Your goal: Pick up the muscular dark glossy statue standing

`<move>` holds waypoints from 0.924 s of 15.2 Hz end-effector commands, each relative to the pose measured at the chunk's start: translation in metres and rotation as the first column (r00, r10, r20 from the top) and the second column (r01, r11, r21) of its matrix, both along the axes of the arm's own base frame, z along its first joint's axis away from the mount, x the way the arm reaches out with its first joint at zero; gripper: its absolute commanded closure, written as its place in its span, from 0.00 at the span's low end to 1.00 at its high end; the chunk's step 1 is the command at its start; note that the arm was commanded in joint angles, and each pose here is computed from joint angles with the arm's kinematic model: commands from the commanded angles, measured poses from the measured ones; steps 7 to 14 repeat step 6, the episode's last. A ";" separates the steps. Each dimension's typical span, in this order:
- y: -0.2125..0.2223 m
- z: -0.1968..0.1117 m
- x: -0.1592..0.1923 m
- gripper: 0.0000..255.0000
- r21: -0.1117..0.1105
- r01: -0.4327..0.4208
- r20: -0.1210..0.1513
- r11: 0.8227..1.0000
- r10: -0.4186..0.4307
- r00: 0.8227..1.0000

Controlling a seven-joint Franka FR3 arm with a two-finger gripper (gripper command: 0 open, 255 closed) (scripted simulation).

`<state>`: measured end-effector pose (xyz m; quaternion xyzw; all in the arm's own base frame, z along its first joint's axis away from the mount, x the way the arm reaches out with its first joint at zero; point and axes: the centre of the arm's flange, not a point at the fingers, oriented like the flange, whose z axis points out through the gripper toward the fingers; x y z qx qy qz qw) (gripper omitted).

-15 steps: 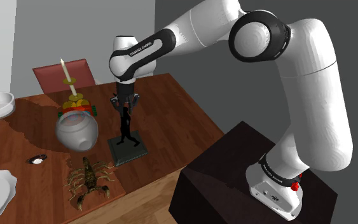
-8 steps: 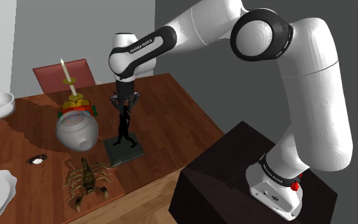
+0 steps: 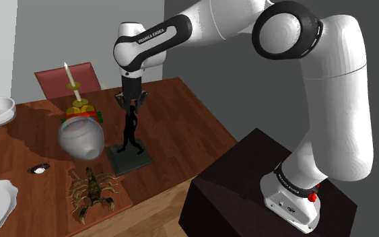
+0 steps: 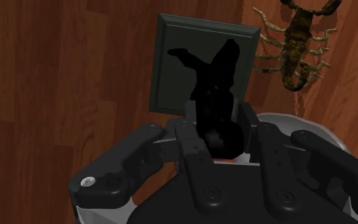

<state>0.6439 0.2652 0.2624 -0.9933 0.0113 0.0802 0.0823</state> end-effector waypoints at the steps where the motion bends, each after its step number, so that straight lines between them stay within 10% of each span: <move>1: 0.000 0.014 0.001 1.00 0.002 0.001 0.005 1.000 -0.001 1.000; 14: 0.000 0.031 0.001 1.00 0.002 0.001 0.005 1.000 -0.001 1.000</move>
